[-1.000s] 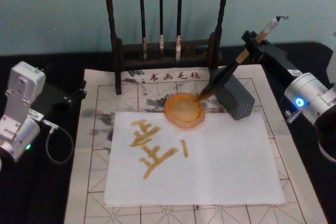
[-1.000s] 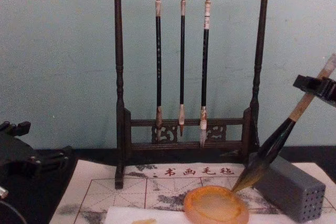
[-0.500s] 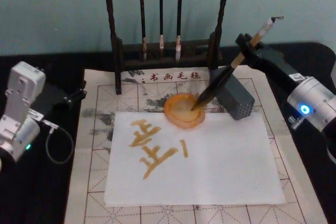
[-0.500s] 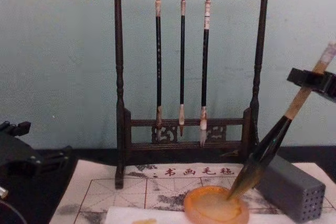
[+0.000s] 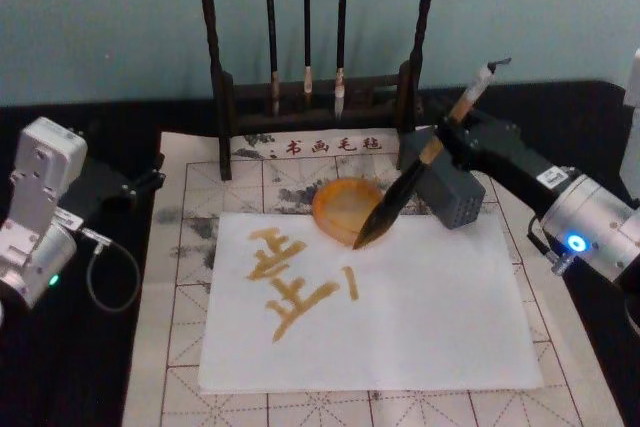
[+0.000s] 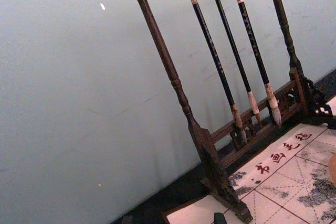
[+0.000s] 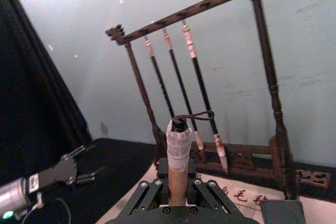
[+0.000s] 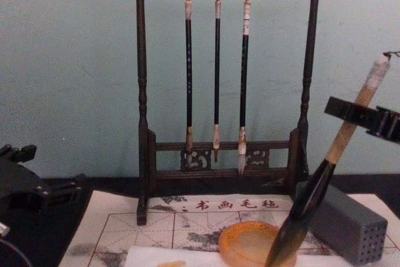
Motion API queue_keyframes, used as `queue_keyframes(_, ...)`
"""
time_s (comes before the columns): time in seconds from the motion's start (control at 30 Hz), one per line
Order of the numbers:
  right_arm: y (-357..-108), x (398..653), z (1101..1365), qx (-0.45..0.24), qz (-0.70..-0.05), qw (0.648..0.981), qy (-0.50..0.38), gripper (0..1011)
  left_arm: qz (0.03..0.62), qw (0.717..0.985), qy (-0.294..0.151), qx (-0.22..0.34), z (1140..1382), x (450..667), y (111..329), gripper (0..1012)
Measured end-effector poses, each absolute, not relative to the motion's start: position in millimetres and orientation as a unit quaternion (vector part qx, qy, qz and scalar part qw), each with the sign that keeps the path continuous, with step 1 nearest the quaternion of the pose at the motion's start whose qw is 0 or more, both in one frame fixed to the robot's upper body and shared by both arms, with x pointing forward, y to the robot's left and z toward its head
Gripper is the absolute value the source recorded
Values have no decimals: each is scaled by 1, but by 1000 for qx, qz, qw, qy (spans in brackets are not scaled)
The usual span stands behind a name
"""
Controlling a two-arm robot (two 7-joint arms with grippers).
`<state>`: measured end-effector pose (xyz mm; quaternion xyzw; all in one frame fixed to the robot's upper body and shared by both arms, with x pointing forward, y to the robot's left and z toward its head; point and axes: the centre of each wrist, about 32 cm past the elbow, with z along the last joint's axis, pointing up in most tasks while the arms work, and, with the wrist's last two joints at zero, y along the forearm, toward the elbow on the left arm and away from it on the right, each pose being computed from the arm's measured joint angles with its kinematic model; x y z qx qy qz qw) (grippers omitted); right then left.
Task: Pick up the brush from the inkstone, write on the paper, then place the brush back to its original position.
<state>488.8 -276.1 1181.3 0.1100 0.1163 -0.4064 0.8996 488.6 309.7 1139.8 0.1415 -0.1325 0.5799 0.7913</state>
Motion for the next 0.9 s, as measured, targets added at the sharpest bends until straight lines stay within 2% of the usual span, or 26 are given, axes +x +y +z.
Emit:
queue_keyframes(0.4,-271,481,1172,84,-383,917,71,195,580,791,-132,142,1140,489,310,1001)
queue_keyframes(0.9,-264,481,1167,77,-379,921,55,195,580,791,-132,141,1140,489,310,1001)
